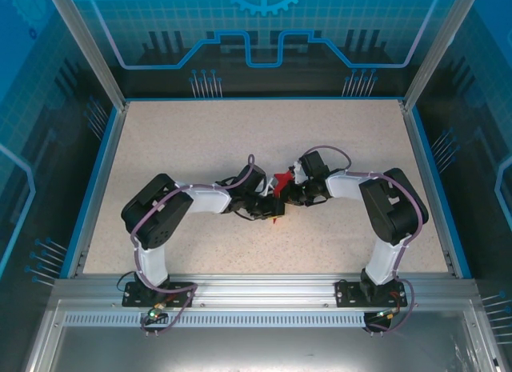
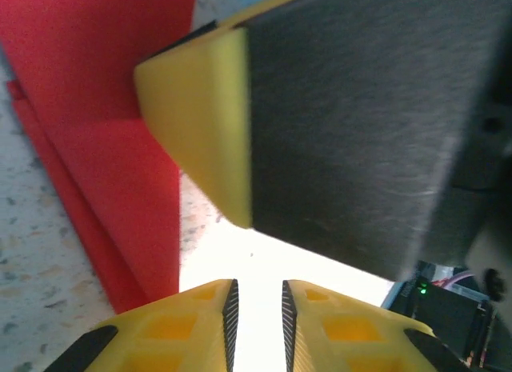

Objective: Fold a paper plane with a square sheet of paper (fold left side to right side)

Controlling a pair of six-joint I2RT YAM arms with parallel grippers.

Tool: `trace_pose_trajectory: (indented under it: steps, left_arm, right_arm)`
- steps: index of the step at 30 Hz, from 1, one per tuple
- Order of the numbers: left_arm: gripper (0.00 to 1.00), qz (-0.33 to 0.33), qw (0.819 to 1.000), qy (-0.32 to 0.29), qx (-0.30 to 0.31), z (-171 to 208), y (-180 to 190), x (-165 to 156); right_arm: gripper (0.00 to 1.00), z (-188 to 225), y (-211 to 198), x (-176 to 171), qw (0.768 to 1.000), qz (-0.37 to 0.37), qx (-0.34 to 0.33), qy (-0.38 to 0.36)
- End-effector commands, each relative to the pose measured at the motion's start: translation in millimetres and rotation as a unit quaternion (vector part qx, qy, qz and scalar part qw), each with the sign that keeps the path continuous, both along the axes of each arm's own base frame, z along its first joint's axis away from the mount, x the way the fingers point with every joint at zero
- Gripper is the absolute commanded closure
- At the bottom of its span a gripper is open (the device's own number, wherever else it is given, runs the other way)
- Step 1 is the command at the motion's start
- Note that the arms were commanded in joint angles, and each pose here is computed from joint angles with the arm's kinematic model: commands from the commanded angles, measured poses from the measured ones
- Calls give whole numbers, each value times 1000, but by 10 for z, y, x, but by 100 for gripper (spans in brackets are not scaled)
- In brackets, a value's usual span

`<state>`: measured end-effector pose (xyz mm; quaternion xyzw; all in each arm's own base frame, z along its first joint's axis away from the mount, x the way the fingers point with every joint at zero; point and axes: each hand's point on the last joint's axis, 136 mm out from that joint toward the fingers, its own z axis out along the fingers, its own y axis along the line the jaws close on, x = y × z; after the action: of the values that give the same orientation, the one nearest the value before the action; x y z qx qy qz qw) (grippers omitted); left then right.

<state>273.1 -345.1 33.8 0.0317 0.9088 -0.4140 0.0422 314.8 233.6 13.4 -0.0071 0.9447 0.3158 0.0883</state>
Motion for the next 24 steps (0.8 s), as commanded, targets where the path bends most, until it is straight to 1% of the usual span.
trace_pose_trajectory:
  steps: [1,14,24]
  left_arm:
    - [76,-4,999,-2,33,-101,77,5]
    - [76,10,999,2,52,-211,215,-8]
    - [77,15,998,15,59,-333,288,-90]
  right_arm:
    - [86,-163,-54,-235,999,9,-26,43]
    - [86,-170,-70,-244,999,11,-31,43]
    - [86,-129,-48,-221,999,14,-26,38]
